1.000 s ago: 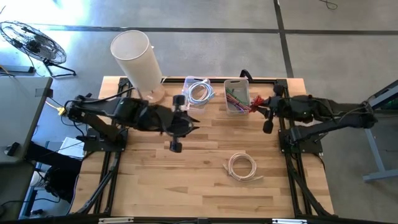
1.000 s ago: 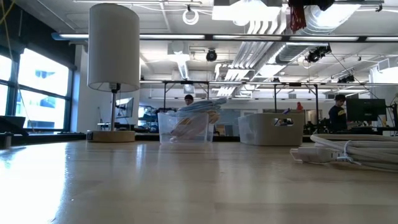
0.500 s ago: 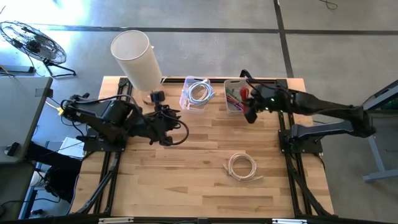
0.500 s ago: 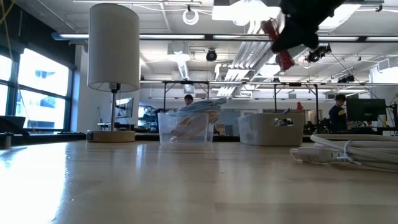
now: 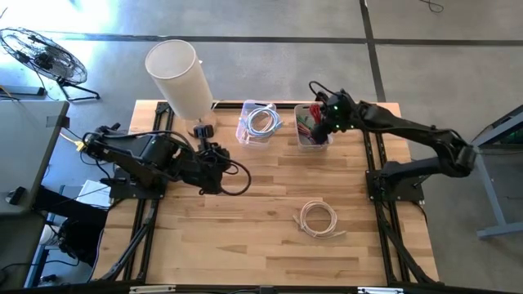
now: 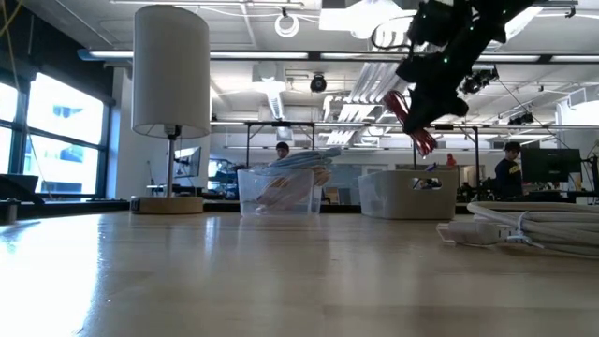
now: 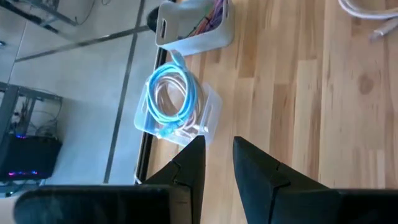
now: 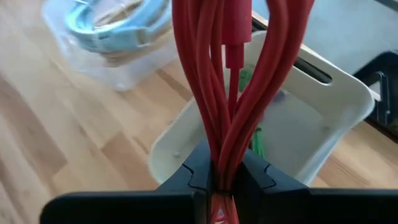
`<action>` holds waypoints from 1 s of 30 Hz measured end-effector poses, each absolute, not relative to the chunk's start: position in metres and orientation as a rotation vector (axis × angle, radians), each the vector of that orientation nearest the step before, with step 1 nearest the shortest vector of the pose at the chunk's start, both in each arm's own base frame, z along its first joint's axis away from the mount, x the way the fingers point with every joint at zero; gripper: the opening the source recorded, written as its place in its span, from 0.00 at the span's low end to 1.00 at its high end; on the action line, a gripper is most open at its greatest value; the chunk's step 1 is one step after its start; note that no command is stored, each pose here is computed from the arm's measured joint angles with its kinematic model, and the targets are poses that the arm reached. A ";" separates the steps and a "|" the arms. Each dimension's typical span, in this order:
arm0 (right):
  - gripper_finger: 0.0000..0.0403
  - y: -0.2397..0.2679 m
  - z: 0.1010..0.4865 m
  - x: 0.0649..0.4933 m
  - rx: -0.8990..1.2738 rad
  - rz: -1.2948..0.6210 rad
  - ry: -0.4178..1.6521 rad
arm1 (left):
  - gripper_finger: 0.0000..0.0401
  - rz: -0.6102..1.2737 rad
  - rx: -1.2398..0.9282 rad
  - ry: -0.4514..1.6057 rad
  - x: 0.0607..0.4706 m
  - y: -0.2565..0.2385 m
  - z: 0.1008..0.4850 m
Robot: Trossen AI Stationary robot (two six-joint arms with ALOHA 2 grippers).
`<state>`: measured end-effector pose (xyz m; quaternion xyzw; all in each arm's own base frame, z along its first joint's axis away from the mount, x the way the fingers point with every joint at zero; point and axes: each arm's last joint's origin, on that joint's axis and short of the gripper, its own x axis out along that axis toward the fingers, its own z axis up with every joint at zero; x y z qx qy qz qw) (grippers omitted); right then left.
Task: Pick & Place USB Port
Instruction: Put the red charger cable into the gray bin, then put the light yellow hdmi cable into the transparent bin
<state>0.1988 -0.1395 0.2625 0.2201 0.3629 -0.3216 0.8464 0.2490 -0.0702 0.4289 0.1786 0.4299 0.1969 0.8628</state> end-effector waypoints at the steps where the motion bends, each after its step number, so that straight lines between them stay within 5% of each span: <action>1: 0.06 -0.143 0.260 0.198 0.474 -0.686 0.773 | 0.20 0.413 0.375 0.907 0.249 -0.070 0.427; 21: 0.36 -0.164 0.244 0.196 0.482 -0.790 0.829 | 0.20 0.403 0.386 1.038 0.253 -0.073 0.395; 25: 0.42 -0.163 0.249 0.204 0.485 -0.689 0.763 | 0.20 0.406 0.373 1.036 0.253 -0.073 0.395; 30: 0.46 -0.155 0.268 0.219 0.497 -0.329 0.549 | 0.20 0.406 0.370 1.035 0.253 -0.073 0.395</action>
